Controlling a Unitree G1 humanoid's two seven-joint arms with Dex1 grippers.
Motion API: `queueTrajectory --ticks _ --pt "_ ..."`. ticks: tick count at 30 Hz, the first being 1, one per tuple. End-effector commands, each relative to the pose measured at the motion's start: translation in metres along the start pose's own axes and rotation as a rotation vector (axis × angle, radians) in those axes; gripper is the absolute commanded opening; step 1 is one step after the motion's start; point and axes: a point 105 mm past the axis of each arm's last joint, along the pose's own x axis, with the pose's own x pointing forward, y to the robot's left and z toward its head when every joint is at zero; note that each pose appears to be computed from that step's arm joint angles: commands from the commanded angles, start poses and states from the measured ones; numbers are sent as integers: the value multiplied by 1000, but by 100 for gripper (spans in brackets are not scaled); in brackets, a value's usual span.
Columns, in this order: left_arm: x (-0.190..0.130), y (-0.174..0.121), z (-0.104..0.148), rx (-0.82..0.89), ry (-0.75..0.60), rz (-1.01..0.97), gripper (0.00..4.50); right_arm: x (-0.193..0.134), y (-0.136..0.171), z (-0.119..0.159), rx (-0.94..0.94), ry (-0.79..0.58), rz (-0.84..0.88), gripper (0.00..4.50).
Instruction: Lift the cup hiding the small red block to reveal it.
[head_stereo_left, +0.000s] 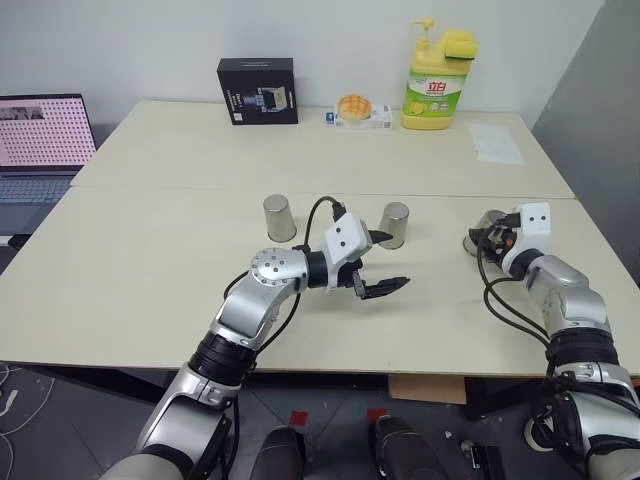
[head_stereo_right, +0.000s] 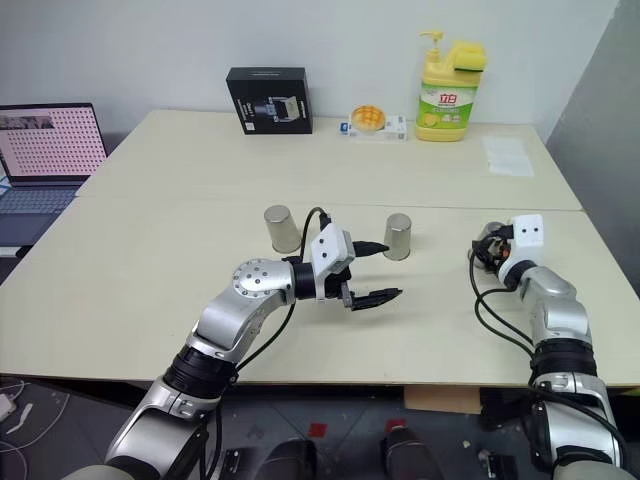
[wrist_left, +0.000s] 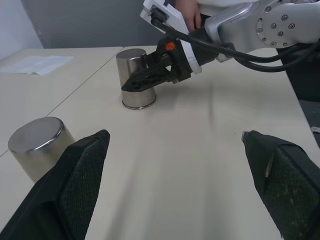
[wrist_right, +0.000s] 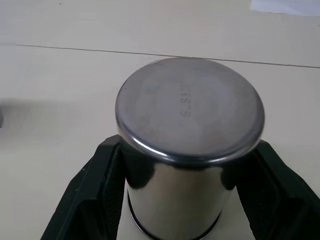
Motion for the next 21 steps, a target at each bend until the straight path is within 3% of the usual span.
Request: queueTrajectory --ticks 1,6,10,20,21 --pt "0 4 14 38 -33 8 450 -11 5 37 -28 -132 23 272" --pt "0 5 15 39 -27 12 450 -33 -1 61 -36 -174 -58 272" --pt "-3 3 11 35 -8 -2 450 -56 -15 67 -146 -128 -185 272" --pt "-1 2 12 38 -2 -16 450 -54 -44 6 24 38 -276 272" --pt "-1 2 12 37 -2 -16 450 -53 -45 1 34 49 -276 307"
